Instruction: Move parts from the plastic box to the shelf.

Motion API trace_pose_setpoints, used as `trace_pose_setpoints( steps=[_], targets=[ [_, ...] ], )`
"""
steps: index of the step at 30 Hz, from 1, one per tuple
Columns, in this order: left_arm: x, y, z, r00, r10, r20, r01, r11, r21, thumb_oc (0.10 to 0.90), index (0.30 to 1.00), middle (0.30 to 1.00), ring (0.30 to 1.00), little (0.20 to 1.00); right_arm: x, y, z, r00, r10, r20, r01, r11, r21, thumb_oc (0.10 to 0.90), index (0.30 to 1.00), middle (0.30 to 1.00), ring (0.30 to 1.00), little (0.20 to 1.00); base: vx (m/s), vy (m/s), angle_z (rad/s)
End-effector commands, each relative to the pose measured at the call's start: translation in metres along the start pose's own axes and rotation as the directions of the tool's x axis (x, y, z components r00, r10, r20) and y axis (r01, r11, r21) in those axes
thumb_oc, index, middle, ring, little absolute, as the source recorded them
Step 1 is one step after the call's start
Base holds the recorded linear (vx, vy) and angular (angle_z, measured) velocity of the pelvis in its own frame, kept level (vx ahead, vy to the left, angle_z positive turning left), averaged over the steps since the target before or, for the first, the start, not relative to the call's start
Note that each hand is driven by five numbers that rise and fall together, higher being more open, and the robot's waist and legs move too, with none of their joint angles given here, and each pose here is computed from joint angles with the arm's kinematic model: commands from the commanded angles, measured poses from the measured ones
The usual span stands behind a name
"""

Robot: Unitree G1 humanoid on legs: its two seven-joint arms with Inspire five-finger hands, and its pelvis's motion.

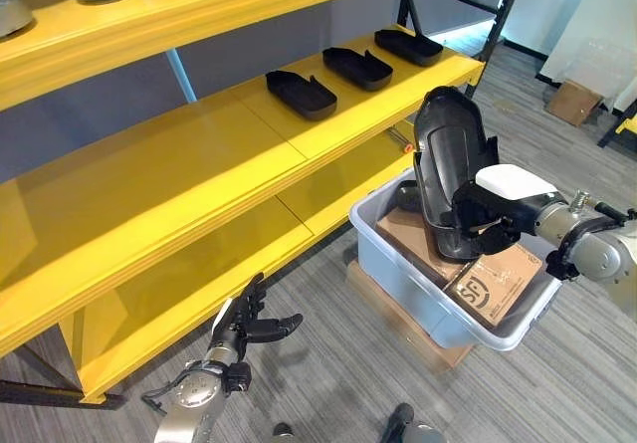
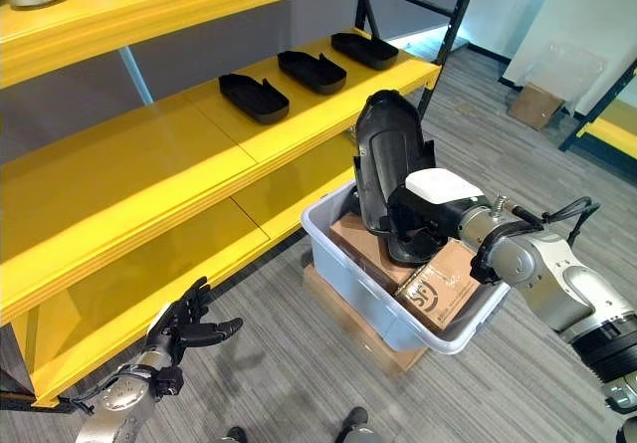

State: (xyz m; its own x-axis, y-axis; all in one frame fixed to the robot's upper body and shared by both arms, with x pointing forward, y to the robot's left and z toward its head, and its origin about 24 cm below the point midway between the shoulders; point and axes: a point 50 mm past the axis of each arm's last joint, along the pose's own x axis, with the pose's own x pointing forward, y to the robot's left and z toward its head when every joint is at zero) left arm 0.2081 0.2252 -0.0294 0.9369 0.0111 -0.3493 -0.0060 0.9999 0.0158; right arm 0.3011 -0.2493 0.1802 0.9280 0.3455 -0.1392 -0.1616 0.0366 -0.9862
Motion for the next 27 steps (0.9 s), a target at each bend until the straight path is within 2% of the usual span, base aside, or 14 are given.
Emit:
trace_pose_setpoints(
  steps=[1,8,13,22,27],
  targets=[
    [0.006,0.008,0.054,0.970,-0.013,0.245,-0.007,0.997,0.079,0.900,1.000,1.000,1.000,1.000,0.007,-0.075,0.018,0.951,-0.296,0.089,0.302,0.952,-0.060,0.400,0.300,0.300,0.300,0.300,0.03,0.184,0.11],
    [0.006,0.014,0.058,0.966,0.020,0.259,-0.044,0.995,0.087,0.900,1.000,1.000,1.000,1.000,0.014,-0.073,0.019,0.951,-0.297,0.085,0.302,0.951,-0.064,0.400,0.300,0.300,0.300,0.300,0.05,0.189,0.16],
    [0.014,0.012,0.066,0.962,0.000,0.274,-0.032,0.993,0.112,0.900,1.000,1.000,1.000,1.000,0.007,-0.072,0.008,0.956,-0.291,0.034,0.292,0.953,-0.075,0.400,0.300,0.300,0.300,0.300,0.04,0.125,0.60],
    [0.022,0.002,0.077,0.950,-0.032,0.310,-0.007,0.992,0.123,0.900,1.000,1.000,1.000,1.000,0.000,-0.084,-0.001,0.945,-0.327,-0.005,0.326,0.941,-0.088,0.400,0.300,0.300,0.300,0.300,0.11,-0.131,0.88],
    [0.022,0.005,0.077,0.950,-0.022,0.312,-0.018,0.992,0.125,0.900,1.000,1.000,1.000,1.000,-0.003,-0.084,-0.001,0.948,-0.319,-0.001,0.318,0.944,-0.089,0.400,0.300,0.300,0.300,0.300,0.10,-0.173,0.37]
  ],
)
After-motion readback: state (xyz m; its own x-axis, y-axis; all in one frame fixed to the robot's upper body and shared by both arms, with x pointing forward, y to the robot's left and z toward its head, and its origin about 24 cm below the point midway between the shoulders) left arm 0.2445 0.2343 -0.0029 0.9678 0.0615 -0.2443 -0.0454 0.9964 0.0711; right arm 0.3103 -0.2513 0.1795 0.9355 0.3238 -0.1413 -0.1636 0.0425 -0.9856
